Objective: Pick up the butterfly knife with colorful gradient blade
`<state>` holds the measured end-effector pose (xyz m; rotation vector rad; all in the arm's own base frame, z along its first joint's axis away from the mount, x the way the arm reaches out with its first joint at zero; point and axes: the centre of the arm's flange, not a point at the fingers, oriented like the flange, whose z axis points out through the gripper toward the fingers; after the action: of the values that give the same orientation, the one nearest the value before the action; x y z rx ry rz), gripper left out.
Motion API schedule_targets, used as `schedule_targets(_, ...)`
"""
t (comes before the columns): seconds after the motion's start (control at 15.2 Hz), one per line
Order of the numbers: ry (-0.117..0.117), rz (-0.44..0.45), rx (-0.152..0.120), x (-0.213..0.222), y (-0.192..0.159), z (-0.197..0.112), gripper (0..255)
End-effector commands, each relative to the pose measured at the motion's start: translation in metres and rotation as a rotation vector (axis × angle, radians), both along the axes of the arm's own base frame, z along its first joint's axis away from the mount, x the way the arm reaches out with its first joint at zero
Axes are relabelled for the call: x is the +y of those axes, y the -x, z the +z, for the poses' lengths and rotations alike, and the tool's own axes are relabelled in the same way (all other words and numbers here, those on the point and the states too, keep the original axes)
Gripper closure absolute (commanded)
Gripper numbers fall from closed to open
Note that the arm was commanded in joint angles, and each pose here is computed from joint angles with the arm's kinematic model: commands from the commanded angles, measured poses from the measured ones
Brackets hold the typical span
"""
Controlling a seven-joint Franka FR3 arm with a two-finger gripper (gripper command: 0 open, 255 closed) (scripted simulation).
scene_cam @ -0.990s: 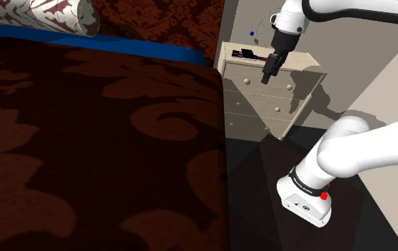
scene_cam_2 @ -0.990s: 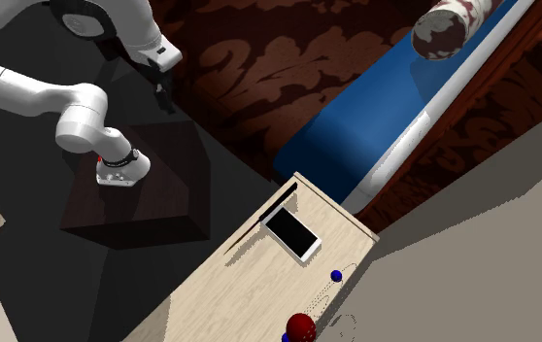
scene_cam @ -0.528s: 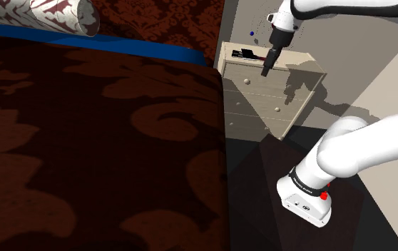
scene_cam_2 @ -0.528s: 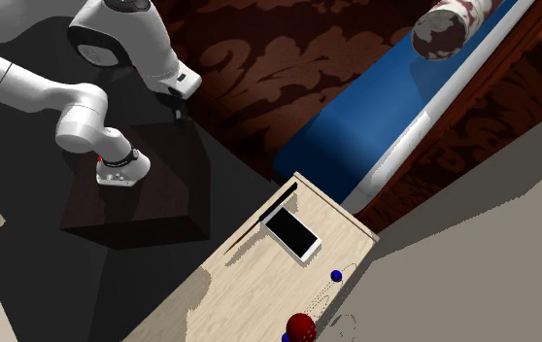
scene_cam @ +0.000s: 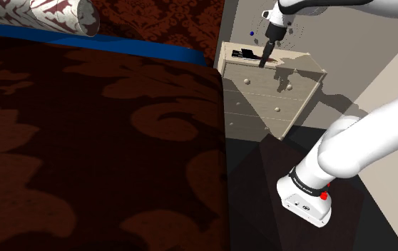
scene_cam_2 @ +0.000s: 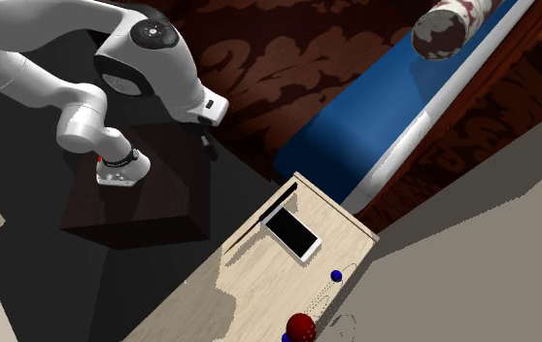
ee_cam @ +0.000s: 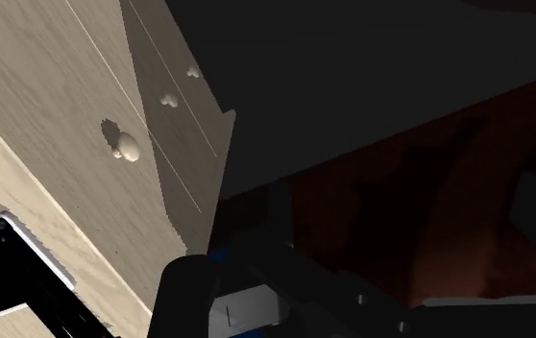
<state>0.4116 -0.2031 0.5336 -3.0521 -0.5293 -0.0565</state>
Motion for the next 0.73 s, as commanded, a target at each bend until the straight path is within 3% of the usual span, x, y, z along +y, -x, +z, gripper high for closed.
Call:
schedule_targets(0.0, 0.000, 0.037, -0.008, -0.024, -0.016, -0.006, 0)
schedule_targets(0.66, -0.010, 0.208, -0.047, -0.116, -0.107, -0.019, 0)
